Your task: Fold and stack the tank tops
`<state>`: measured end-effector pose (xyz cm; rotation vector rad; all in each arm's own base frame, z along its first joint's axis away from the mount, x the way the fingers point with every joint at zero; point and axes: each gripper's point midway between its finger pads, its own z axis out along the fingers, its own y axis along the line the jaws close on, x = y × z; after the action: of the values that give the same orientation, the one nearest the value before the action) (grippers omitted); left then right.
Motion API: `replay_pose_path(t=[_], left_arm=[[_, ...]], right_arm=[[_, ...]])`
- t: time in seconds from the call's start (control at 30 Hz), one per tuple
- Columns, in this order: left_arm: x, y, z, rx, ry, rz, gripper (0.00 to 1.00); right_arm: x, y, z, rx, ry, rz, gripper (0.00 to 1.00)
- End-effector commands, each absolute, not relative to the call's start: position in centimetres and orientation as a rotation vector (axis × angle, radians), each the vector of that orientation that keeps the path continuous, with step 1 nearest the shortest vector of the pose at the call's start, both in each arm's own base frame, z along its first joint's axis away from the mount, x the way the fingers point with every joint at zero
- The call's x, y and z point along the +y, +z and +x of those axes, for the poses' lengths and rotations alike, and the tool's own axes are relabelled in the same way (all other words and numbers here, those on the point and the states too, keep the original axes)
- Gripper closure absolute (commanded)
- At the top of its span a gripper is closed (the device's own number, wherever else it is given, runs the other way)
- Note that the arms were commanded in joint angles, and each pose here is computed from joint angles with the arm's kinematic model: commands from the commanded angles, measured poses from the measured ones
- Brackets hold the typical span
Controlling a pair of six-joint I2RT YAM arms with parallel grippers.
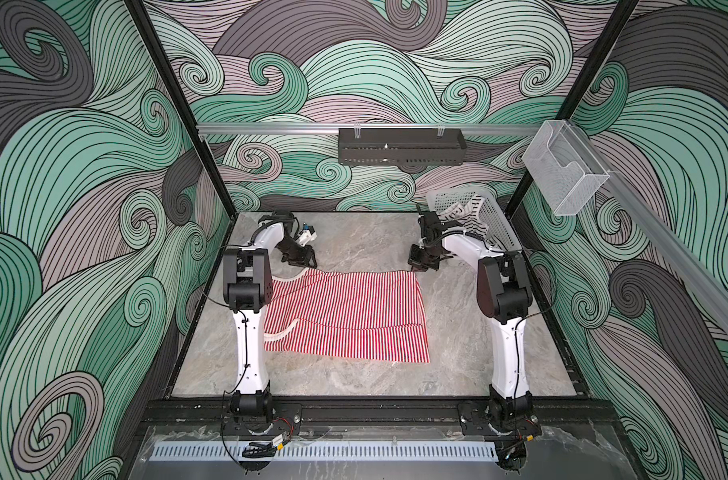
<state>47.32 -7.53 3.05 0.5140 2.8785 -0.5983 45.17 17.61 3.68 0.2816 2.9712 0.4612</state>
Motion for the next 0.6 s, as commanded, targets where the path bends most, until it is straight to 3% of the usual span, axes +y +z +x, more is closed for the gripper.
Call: replay_pose_path(t=[0.0,0.07,0.1,0.27,0.57], left_arm=[[-7.4,3.0,47.5,2.903,-0.559,0.516,0.57],[-7.5,3.0,47.6,2.899,-0.562,0.513,0.59],[-7.5,3.1,47.6,2.899,-0.567,0.516,0.61],[-7.7,3.6,47.4,2.895,-0.58,0.516,0.9],[-8.0,4.5,47.5,2.872,-0.6,0.506,0.98]], right_arm=[[17.6,5.1,44.9,2.949,0.457,0.265,0.98],[17.4,4.6,44.8,2.959,0.444,0.266,0.78],[17.3,4.4,44.8,2.961,0.445,0.269,0.76],[17.1,3.4,44.6,2.98,0.437,0.282,0.74],[17.8,2.6,45.7,2.98,0.514,0.309,0.72]])
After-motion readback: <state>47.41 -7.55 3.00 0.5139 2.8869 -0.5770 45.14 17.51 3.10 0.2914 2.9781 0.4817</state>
